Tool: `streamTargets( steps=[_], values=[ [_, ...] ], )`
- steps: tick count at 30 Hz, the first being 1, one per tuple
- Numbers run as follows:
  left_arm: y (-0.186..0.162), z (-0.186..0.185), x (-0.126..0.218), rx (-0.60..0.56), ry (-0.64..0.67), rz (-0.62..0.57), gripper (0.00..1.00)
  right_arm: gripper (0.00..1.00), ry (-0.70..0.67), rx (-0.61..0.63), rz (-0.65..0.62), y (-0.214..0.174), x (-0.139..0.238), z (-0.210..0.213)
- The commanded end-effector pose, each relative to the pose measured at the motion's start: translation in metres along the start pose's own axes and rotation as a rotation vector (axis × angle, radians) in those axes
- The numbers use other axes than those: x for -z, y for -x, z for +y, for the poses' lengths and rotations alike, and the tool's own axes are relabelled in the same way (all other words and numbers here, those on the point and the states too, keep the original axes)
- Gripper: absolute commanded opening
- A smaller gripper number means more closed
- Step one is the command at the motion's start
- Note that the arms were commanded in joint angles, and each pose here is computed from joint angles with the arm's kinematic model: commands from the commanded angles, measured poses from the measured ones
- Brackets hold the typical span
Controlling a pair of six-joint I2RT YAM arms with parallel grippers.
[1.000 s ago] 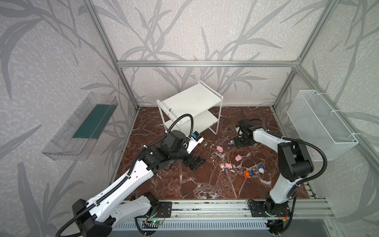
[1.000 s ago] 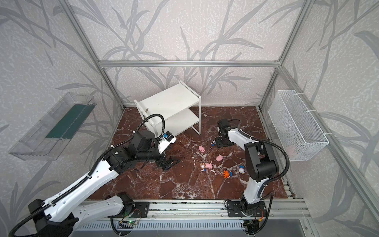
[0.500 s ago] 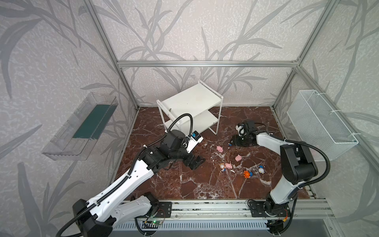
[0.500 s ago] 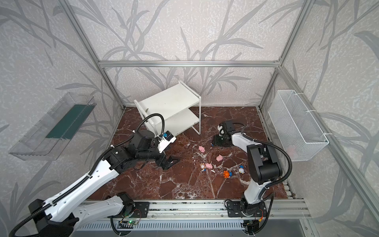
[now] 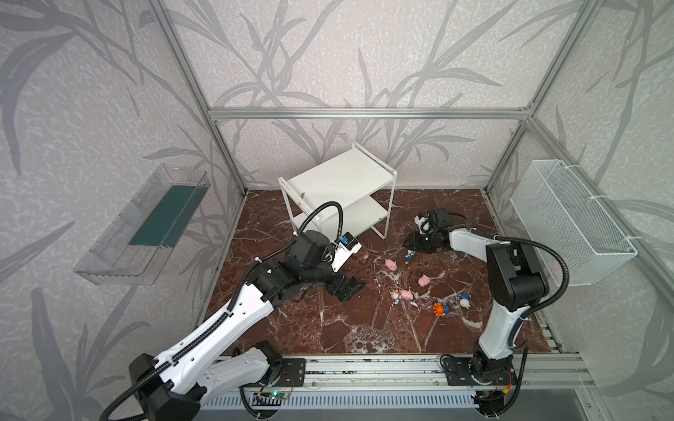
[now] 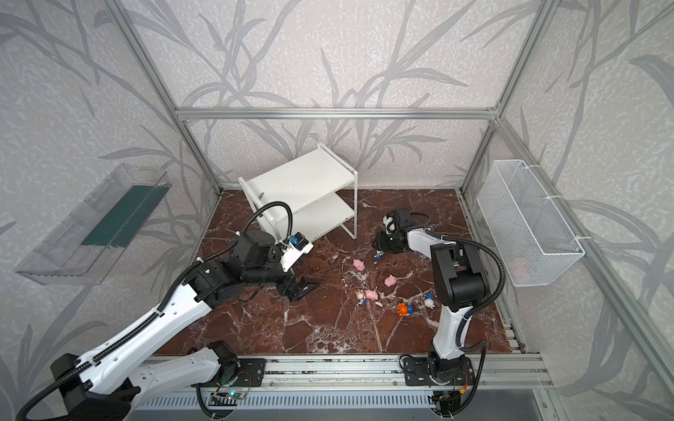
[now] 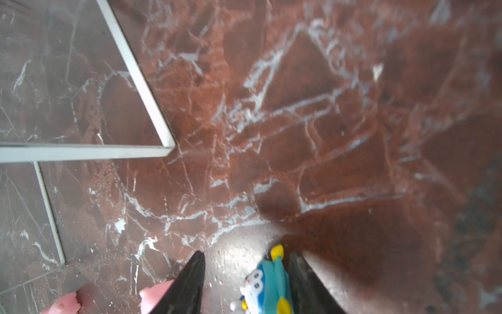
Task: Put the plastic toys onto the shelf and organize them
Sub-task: 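Close the right gripper on the teal figurine and lift it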
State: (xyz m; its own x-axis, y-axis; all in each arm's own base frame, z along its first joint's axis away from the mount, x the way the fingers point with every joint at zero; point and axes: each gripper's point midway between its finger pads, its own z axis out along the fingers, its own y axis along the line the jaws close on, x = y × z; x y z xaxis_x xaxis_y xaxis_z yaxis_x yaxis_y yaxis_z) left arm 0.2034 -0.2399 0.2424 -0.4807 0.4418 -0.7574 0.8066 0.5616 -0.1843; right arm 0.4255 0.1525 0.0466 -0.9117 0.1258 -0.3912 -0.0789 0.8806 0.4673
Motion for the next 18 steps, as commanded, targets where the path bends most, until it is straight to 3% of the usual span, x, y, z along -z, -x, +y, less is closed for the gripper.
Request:
streamTargets(
  steps=[1, 10, 18],
  values=[
    [-0.002, 0.000, -0.003, -0.024, -0.008, 0.005, 0.99, 0.49, 0.014, 0.031, 0.013, 0.004, -0.004, 0.003],
    [-0.003, 0.001, -0.006, -0.021, -0.010, 0.017, 0.99, 0.50, 0.054, 0.058, 0.036, 0.001, -0.006, 0.010],
    [-0.004, 0.001, -0.007, -0.020, -0.010, 0.019, 0.99, 0.56, -0.003, 0.141, -0.009, -0.004, 0.021, 0.015]
  ],
)
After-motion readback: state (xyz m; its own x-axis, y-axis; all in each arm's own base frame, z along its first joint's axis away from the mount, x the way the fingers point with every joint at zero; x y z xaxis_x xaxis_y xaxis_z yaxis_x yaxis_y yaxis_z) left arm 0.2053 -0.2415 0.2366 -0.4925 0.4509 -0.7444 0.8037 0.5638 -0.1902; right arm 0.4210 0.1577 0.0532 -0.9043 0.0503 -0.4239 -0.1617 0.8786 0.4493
